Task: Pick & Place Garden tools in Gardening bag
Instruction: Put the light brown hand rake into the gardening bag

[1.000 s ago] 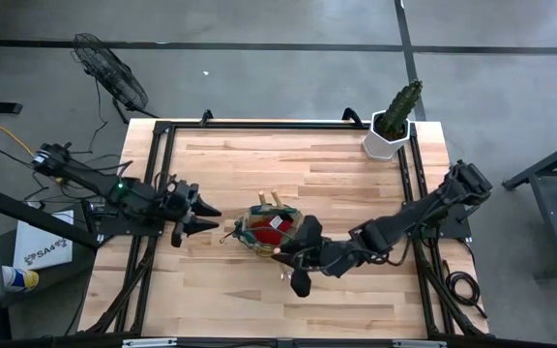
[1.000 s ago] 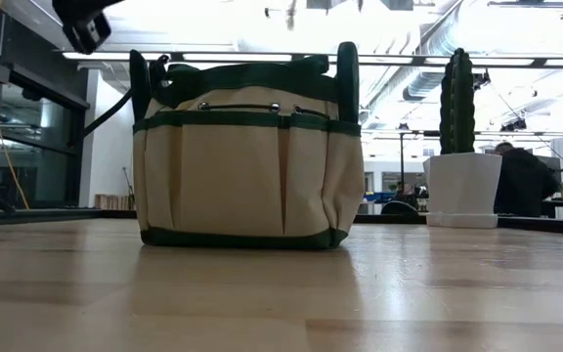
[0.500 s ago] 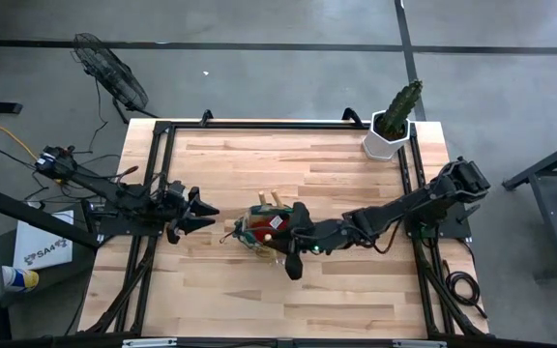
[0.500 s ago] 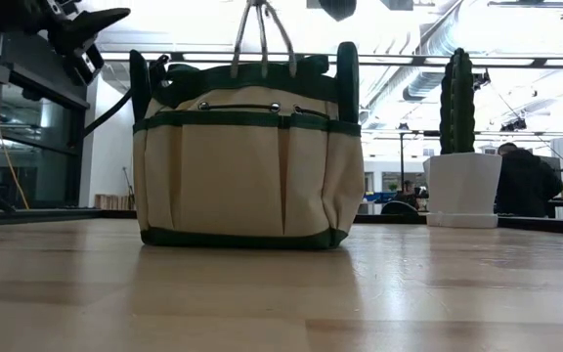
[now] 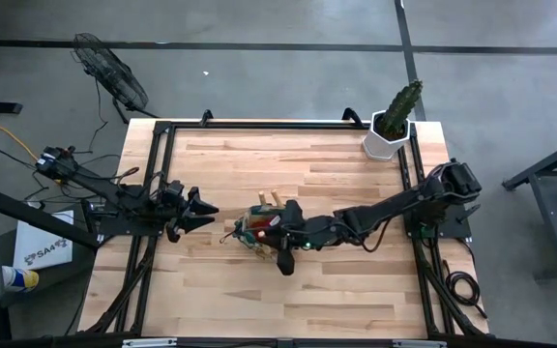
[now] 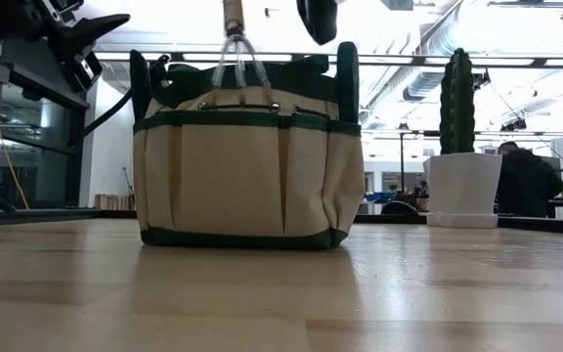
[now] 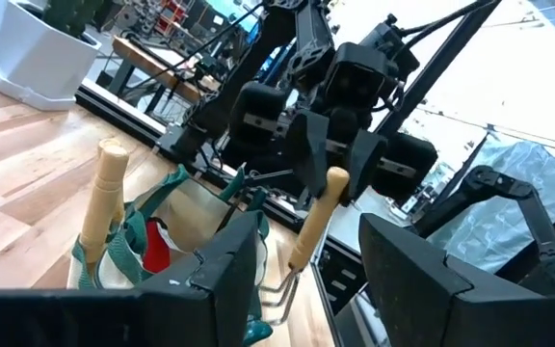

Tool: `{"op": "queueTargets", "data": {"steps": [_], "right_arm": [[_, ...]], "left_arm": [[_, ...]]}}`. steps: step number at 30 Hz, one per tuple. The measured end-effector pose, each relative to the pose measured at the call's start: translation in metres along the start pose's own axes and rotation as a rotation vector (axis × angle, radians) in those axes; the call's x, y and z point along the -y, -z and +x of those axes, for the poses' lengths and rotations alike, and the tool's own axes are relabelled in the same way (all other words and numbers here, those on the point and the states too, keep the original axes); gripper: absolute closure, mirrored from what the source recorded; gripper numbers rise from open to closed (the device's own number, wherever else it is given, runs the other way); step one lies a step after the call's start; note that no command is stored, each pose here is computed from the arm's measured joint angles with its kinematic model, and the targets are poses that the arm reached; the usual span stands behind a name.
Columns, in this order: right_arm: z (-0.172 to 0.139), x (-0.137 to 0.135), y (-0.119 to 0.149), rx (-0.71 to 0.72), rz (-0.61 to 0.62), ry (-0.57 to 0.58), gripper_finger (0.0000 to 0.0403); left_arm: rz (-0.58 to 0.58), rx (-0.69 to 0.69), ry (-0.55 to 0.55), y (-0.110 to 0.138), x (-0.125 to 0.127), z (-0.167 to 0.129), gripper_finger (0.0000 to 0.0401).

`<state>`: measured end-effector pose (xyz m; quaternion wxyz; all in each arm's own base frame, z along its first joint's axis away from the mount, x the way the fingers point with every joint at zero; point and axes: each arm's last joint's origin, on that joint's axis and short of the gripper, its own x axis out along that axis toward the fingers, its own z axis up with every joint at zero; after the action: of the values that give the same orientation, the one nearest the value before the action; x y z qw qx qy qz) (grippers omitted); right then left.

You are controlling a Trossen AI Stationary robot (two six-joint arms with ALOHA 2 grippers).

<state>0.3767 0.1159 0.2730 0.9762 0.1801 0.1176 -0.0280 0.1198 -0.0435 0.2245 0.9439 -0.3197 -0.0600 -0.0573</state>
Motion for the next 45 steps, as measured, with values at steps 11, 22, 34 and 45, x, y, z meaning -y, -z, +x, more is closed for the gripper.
{"op": "queueTargets", "data": {"steps": [11,22,34,45], "right_arm": [[0.008,0.017,-0.007,0.018,0.015,0.022,0.0344],[0.021,0.024,0.005,-0.012,0.015,0.037,0.0344],[0.024,0.031,0.008,-0.022,-0.028,0.079,0.0344],[0.021,0.025,0.017,-0.071,-0.114,0.097,0.0344]], "left_arm": [[-0.014,-0.001,-0.002,0.000,0.000,0.000,0.0221],[-0.014,-0.003,-0.004,0.000,0.000,0.000,0.0221],[-0.011,-0.008,-0.008,0.001,-0.001,0.000,0.0221],[-0.011,-0.008,-0.007,0.001,-0.001,0.000,0.0221]]}}
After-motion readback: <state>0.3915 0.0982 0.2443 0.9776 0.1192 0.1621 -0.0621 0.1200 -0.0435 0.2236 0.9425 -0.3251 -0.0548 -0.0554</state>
